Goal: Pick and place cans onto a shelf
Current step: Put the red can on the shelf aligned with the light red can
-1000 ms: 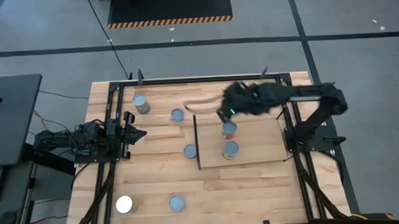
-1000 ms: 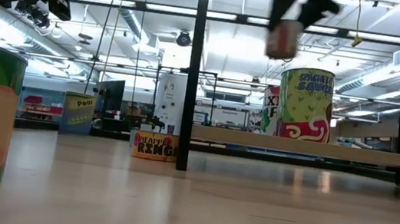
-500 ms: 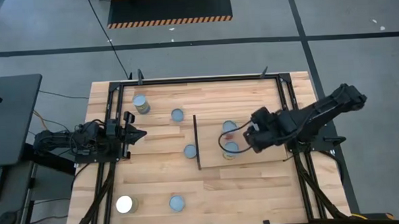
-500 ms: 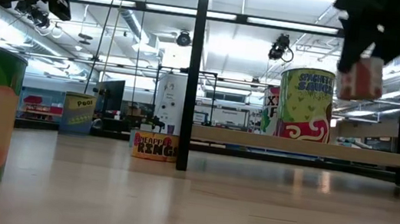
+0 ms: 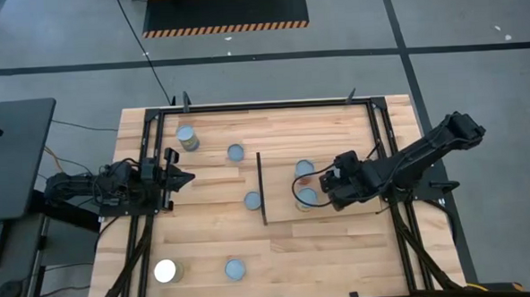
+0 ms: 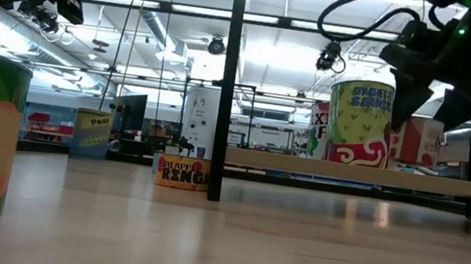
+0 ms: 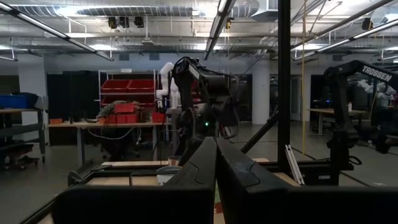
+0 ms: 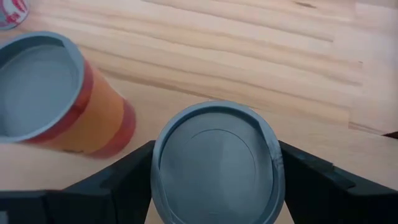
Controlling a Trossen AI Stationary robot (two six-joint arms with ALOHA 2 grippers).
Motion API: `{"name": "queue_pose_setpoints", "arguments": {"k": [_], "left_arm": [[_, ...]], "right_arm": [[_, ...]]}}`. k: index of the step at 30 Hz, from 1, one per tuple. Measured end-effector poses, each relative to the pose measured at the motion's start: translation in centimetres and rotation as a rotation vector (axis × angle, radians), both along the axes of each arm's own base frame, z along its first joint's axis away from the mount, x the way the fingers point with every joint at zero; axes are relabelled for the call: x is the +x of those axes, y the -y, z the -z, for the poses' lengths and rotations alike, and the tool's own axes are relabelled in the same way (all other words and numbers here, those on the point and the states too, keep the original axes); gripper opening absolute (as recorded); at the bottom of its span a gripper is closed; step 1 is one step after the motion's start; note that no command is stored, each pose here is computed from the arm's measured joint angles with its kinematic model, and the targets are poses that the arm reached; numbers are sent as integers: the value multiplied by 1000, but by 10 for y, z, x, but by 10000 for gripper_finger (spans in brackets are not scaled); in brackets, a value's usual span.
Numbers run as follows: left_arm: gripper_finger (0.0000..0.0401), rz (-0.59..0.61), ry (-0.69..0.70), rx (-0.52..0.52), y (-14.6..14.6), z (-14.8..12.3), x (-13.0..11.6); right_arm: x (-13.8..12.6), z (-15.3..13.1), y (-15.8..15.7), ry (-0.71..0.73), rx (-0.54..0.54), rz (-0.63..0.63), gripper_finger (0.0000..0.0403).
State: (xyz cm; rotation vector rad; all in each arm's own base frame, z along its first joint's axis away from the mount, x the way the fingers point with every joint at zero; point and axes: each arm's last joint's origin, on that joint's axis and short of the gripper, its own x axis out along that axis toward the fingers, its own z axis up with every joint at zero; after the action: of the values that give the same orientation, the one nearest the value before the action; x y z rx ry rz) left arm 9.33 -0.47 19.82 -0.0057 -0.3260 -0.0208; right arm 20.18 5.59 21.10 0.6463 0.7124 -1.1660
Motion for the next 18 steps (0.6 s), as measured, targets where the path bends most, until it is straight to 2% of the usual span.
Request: {"name": "queue_pose_setpoints", "arguments": {"k": [10, 18], "left_arm": [[11, 0, 0, 0, 0, 0, 0], [11, 0, 0, 0, 0, 0, 0]], "right_arm": [[22, 18, 12, -15, -13, 40, 300], [23, 16, 20, -27, 3, 50, 318]]}}
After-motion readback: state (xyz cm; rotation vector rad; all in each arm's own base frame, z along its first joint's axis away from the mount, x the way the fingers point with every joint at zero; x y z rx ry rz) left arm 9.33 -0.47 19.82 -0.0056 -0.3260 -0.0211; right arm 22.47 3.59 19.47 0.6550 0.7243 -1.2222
